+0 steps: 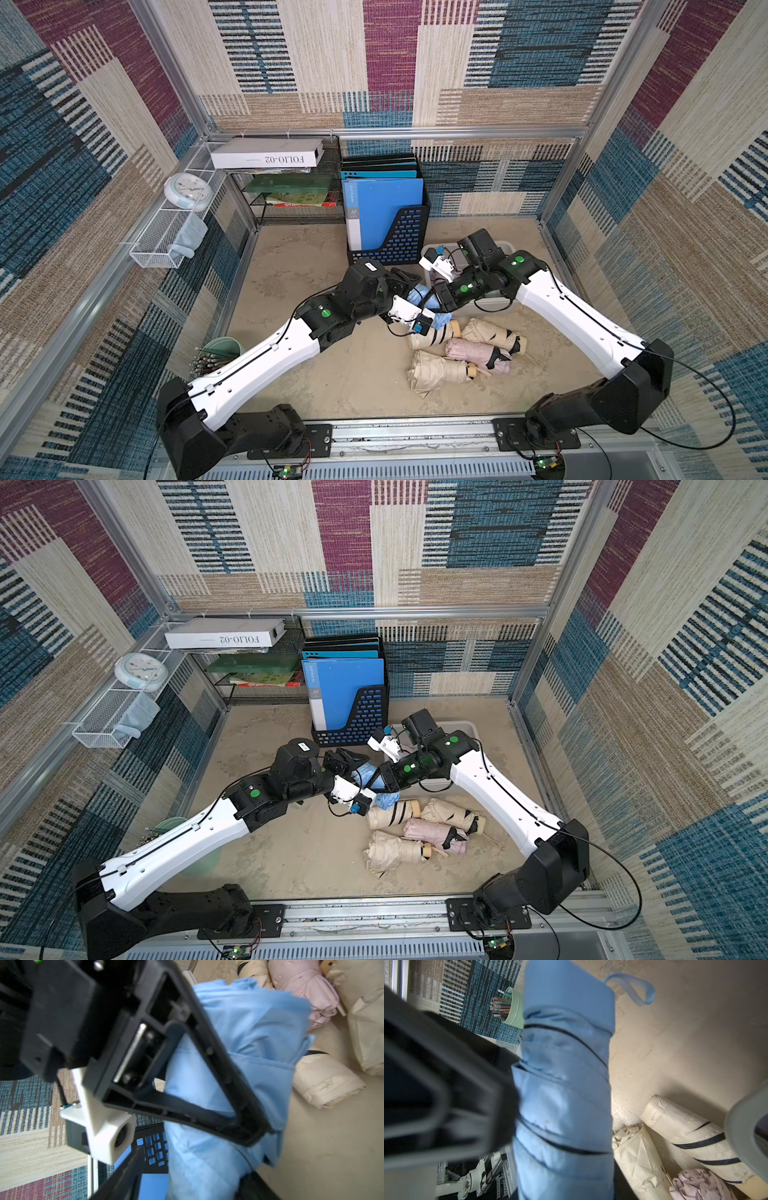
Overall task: Put the umbrella into the storage box
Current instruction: Pick up the umbrella from the center of the board, then place the umbrella in the storage box, then pick up the umbrella from the center of the board.
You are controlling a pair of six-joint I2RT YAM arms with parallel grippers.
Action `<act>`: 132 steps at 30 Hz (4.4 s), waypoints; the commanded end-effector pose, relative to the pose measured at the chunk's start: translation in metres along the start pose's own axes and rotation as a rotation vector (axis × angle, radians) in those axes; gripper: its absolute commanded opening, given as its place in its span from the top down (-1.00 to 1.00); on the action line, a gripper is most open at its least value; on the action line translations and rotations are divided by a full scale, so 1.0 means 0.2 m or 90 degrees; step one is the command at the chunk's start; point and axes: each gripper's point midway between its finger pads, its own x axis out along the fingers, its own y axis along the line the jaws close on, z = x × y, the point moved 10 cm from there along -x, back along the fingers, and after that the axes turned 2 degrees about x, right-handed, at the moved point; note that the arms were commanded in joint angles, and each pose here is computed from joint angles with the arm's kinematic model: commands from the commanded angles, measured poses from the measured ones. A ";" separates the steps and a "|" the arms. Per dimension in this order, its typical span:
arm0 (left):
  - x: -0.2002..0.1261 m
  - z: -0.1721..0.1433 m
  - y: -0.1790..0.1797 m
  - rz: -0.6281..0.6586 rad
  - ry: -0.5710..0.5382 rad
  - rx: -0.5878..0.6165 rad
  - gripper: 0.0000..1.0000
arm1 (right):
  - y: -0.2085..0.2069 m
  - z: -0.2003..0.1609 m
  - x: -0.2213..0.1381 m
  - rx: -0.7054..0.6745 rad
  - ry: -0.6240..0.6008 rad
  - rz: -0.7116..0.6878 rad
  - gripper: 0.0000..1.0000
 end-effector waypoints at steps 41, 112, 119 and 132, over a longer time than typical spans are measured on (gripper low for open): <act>0.25 -0.22 -0.31 0.129 0.189 -1.179 -0.87 | -0.87 0.17 -0.11 0.155 -0.046 -0.524 0.50; 0.61 -0.17 -0.98 -0.357 0.170 -1.140 0.68 | -0.41 -0.07 -0.49 0.153 -0.325 -0.431 -0.53; 0.48 -0.17 -0.93 -0.278 0.162 -1.170 1.00 | -0.35 -0.04 -0.52 0.155 -0.333 -0.387 -0.51; 0.11 -0.17 -0.77 -0.032 0.139 -1.243 1.00 | -0.20 -0.06 -0.45 0.230 -0.394 -0.242 -0.62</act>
